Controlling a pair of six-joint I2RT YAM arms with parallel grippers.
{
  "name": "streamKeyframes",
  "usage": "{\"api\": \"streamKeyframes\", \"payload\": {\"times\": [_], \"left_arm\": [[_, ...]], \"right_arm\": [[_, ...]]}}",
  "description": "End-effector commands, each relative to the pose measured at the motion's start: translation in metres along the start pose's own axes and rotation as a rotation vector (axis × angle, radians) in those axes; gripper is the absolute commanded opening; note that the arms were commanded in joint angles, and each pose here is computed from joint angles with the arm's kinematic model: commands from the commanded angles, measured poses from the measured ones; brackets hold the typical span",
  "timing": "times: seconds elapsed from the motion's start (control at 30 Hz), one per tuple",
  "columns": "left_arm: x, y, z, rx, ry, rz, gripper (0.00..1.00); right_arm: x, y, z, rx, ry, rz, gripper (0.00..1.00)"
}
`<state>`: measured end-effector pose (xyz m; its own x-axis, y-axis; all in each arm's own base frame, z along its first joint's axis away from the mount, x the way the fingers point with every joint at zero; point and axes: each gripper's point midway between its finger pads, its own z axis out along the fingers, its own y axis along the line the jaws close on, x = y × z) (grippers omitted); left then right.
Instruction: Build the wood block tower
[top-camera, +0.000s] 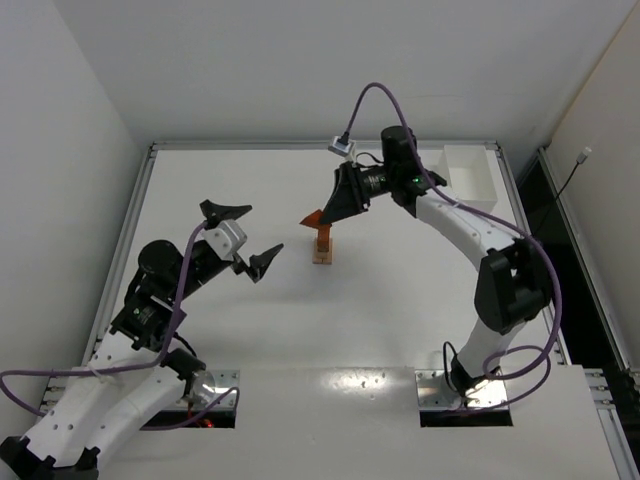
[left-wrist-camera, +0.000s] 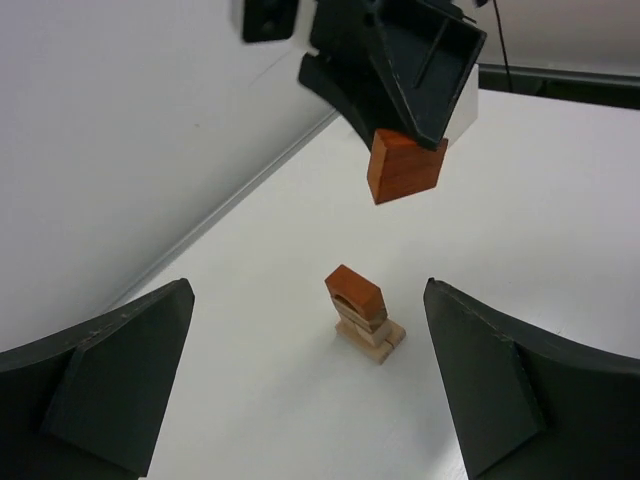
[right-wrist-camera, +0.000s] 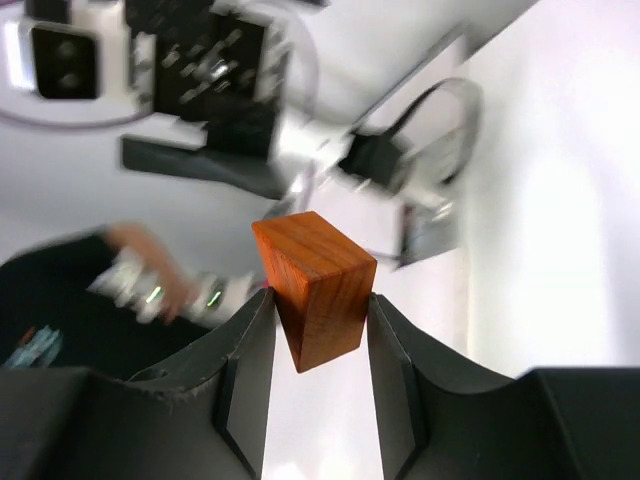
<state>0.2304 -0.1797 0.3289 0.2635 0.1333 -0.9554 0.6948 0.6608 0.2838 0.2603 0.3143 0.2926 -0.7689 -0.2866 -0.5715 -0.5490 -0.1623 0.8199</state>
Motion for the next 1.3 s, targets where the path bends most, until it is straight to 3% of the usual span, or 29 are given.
{"api": "streamKeyframes", "payload": {"times": [0.0,0.23,0.37,0.53,0.67,0.9,1.27], "left_arm": [[-0.01,0.014,0.0,-0.092,0.012,-0.115,0.99],[0.002,0.02,0.001,-0.161,0.087,-0.262,0.99],[0.015,0.029,0.003,-0.228,0.138,-0.301,0.99],[0.024,0.04,0.0,-0.286,0.179,-0.292,0.99],[0.042,0.041,0.004,-0.3,0.247,-0.329,0.99],[0.084,0.069,0.01,-0.473,0.471,-0.393,0.99],[0.09,0.079,0.014,-0.529,0.476,-0.41,0.99]], "right_arm": [[-0.006,-0.012,-0.028,0.222,-0.07,-0.151,0.0],[0.003,-0.082,-0.109,0.973,0.014,-0.246,0.0],[0.039,-0.12,-0.194,1.472,0.105,-0.262,0.0],[0.067,-0.139,-0.244,1.749,0.078,-0.26,0.0],[0.106,-0.166,-0.253,1.797,0.043,-0.139,0.0],[0.106,-0.198,-0.253,1.812,-0.086,-0.09,0.0],[0.107,-0.241,-0.255,1.789,-0.032,0.042,0.0]]}}
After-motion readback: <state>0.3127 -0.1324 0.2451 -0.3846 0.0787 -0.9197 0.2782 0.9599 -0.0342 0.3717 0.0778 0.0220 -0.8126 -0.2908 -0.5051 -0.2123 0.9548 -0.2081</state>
